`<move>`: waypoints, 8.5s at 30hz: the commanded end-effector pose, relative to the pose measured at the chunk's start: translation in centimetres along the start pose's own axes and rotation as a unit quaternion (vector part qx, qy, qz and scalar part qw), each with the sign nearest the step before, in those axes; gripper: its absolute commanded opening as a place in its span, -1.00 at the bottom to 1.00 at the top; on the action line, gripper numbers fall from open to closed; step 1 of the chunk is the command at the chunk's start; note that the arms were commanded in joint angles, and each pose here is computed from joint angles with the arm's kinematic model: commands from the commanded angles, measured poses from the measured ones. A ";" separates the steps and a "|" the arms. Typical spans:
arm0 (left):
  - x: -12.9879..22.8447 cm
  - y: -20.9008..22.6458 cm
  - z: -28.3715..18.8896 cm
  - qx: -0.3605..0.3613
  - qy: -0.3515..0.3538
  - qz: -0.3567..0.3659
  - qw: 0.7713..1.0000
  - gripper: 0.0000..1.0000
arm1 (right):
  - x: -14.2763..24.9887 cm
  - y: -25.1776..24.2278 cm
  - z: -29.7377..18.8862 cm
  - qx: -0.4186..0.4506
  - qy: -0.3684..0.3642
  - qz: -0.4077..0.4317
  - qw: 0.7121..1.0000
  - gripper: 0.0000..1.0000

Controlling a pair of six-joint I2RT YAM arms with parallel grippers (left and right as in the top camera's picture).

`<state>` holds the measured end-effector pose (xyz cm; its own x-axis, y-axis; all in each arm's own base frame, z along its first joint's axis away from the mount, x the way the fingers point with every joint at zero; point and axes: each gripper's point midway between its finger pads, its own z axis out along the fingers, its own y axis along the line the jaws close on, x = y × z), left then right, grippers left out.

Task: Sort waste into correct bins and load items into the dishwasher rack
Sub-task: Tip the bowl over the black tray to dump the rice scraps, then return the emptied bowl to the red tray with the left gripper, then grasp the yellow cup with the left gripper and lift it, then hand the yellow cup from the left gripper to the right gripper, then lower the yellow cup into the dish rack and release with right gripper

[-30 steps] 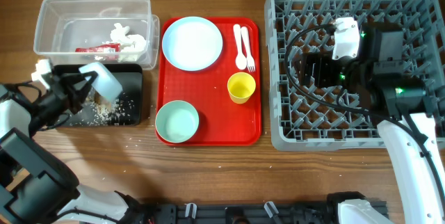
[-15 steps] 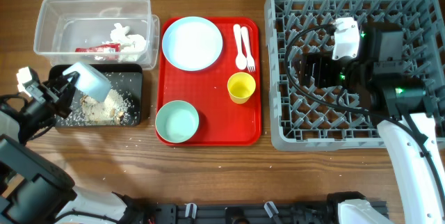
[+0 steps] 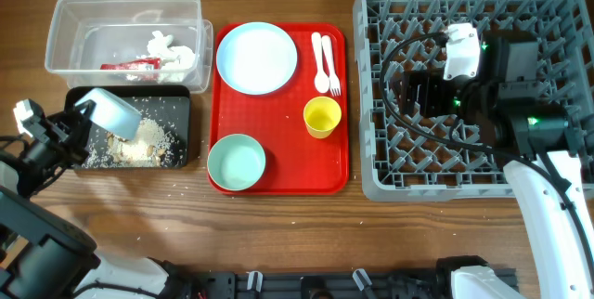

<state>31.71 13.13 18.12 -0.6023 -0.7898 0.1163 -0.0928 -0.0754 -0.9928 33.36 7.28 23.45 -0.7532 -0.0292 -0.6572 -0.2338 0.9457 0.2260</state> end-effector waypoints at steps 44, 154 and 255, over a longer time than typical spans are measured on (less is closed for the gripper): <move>14.6 -2.1 19.9 -0.339 0.144 0.337 0.866 -0.92 | -1.1 0.1 -0.2 -0.003 -0.015 -0.003 1.000 0.99; 26.4 -5.2 24.2 -0.026 0.487 0.097 0.868 -0.92 | -4.2 14.5 2.1 -0.495 -0.031 -0.058 0.866 0.90; 10.3 -3.3 17.3 -0.480 0.017 0.374 0.793 0.84 | -2.9 8.6 7.6 -0.053 0.133 0.090 0.986 0.43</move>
<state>39.21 -7.79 21.07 -0.8328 -0.2866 -0.4735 -0.1610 0.9439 -0.2883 37.93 14.15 22.17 -0.9169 0.0559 -0.3951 -0.0883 0.9372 0.3374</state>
